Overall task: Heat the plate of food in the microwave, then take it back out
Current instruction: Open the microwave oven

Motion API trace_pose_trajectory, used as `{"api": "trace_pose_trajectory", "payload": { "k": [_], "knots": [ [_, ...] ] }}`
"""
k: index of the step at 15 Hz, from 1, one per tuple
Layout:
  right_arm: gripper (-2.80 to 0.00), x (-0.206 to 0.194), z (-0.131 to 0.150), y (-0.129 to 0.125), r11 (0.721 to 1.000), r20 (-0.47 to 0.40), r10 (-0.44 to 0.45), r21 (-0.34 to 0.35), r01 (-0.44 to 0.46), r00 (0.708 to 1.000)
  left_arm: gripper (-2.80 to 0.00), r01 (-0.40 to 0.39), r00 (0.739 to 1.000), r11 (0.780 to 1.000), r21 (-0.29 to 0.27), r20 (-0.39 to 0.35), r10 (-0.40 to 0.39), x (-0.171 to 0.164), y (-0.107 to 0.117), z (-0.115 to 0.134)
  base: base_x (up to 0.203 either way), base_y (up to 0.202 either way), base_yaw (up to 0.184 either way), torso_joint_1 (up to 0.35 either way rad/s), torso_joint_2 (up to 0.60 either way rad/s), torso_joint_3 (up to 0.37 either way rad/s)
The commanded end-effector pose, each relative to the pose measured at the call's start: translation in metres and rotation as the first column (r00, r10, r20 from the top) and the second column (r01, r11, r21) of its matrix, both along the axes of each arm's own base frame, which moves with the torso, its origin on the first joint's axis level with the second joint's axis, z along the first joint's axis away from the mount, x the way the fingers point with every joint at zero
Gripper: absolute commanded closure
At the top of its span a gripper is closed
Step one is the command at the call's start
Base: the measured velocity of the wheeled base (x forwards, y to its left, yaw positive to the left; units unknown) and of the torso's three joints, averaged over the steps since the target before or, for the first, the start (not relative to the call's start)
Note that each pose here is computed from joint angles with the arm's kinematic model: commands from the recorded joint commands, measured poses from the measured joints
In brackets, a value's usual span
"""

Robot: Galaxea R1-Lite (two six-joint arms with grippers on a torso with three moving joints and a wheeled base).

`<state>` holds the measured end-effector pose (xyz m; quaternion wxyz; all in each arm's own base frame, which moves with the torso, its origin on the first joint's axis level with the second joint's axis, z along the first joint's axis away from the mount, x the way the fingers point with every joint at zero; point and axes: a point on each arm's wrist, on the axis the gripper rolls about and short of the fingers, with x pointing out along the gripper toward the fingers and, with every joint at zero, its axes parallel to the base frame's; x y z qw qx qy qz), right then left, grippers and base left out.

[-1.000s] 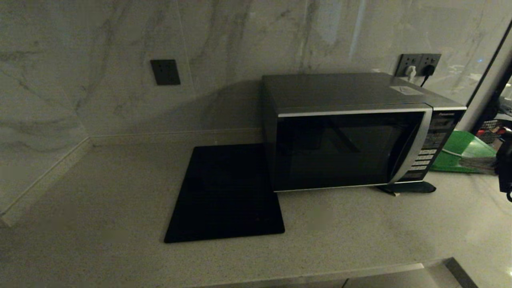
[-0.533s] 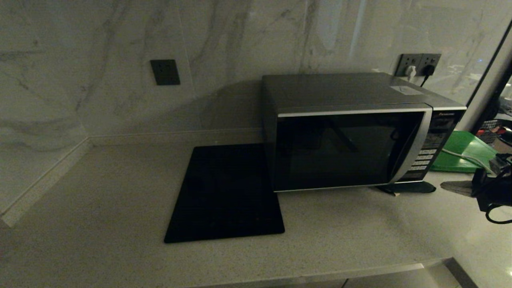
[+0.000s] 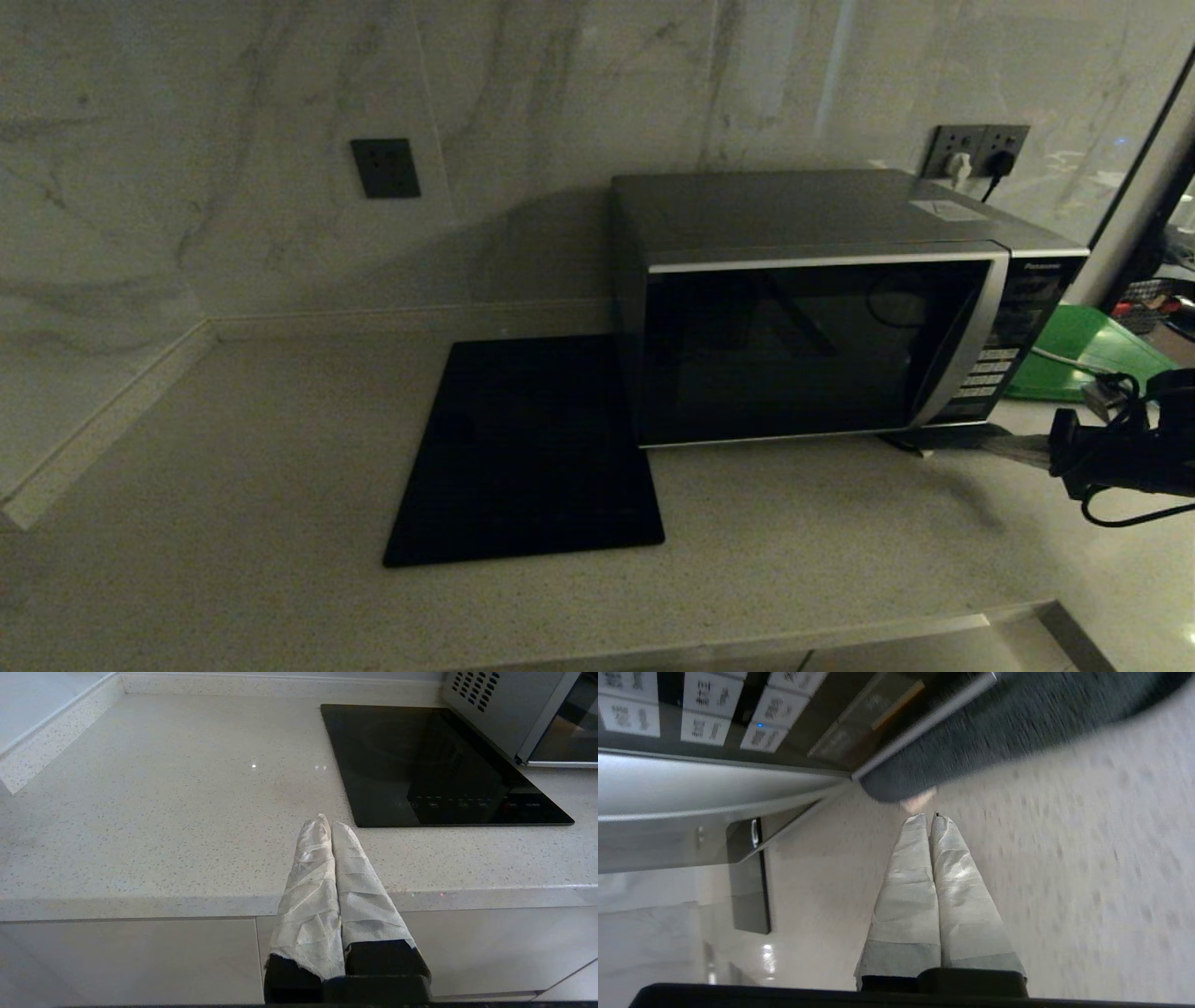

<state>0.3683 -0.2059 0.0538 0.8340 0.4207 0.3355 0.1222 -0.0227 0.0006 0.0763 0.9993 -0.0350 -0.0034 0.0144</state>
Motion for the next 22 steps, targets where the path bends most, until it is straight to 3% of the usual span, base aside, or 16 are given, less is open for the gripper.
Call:
{"api": "trace_pose_trajectory", "payload": {
  "k": [1,12,22],
  "knots": [
    [0.0,0.005,-0.008,0.001,1.0,0.011,0.011,0.0,-0.011,1.0,0.0,-0.002,1.0,1.0,-0.001,0.0,0.002,0.0,0.0,0.0,0.0,0.0,0.0,0.0,0.0,0.0],
    [0.0,0.02,0.005,0.0,0.997,0.152,0.073,-0.034,-0.069,0.986,0.0,-0.001,1.0,1.0,-0.001,0.0,0.001,0.0,0.0,0.0,0.0,0.0,0.0,0.0,0.0,0.0],
    [0.0,0.041,0.006,0.008,0.993,0.189,0.111,-0.058,-0.102,0.976,0.0,-0.001,1.0,1.0,-0.001,0.0,0.001,0.0,0.0,0.0,0.0,0.0,0.0,0.0,0.0,0.0]
  ]
}}
